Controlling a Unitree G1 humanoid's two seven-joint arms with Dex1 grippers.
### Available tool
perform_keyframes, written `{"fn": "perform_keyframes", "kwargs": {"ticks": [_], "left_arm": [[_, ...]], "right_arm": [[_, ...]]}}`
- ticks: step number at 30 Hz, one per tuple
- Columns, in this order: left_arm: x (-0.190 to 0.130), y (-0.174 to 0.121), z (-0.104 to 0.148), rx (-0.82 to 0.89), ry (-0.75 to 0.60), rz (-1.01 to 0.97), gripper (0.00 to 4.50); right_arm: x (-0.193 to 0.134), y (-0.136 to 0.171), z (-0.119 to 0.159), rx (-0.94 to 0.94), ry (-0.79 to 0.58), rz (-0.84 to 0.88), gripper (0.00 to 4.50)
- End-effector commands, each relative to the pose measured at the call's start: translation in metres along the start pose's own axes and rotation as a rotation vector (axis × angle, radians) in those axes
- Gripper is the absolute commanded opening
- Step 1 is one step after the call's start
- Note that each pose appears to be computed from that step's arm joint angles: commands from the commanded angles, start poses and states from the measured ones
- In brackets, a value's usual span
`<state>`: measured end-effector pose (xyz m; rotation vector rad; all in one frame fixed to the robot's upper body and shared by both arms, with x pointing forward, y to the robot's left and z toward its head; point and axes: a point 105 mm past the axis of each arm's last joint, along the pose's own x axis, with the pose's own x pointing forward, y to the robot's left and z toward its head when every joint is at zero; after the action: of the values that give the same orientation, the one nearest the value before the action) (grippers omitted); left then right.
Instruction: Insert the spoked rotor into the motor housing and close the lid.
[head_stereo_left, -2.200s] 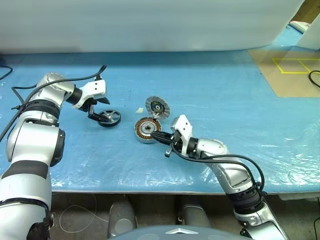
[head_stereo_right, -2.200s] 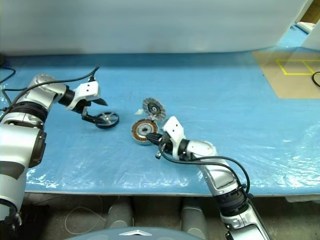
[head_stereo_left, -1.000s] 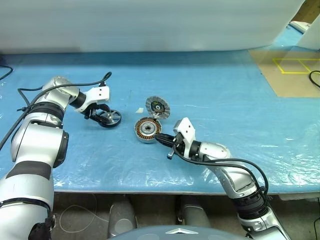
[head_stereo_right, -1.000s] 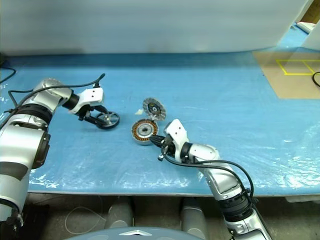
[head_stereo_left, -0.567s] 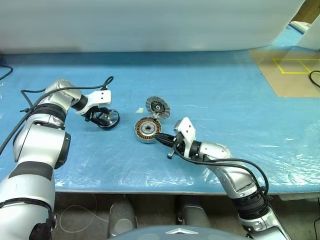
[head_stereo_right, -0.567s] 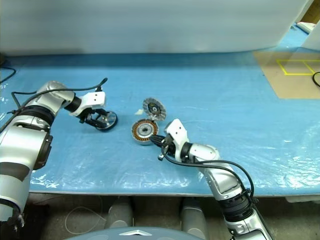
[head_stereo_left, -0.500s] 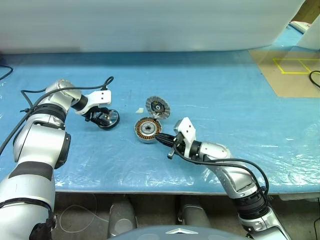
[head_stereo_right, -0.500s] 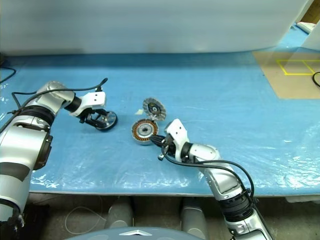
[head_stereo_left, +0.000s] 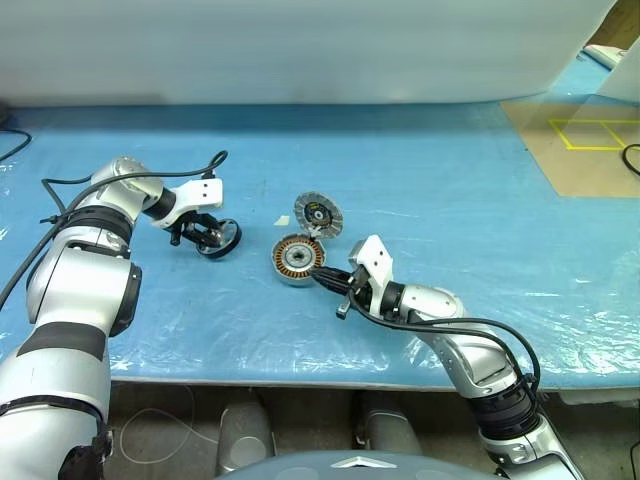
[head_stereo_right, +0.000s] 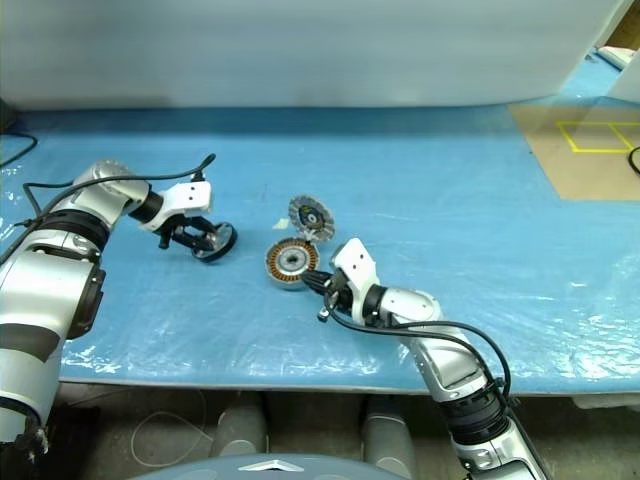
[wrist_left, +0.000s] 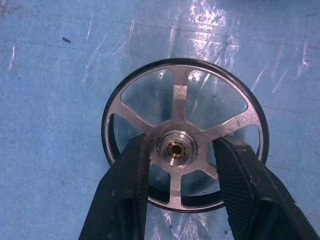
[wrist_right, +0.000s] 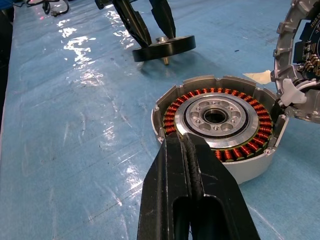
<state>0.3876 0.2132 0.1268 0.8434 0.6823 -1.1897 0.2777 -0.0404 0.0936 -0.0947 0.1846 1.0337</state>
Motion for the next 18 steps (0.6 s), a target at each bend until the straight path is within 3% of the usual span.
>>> {"fn": "perform_keyframes", "kwargs": {"ticks": [1,9,18], "left_arm": [[-0.013,0.007,0.018,0.042,-0.065,0.017,1.60],[-0.022,0.008,0.044,0.111,-0.144,-0.021,1.60],[-0.025,0.008,0.063,0.078,-0.280,-0.042,1.60]], "right_arm": [[0.000,0.001,0.015,-0.024,-0.048,0.020,0.00],[-0.006,-0.010,0.012,-0.039,-0.027,0.013,0.00],[-0.023,-0.030,0.002,-0.050,0.008,-0.040,0.00]]}}
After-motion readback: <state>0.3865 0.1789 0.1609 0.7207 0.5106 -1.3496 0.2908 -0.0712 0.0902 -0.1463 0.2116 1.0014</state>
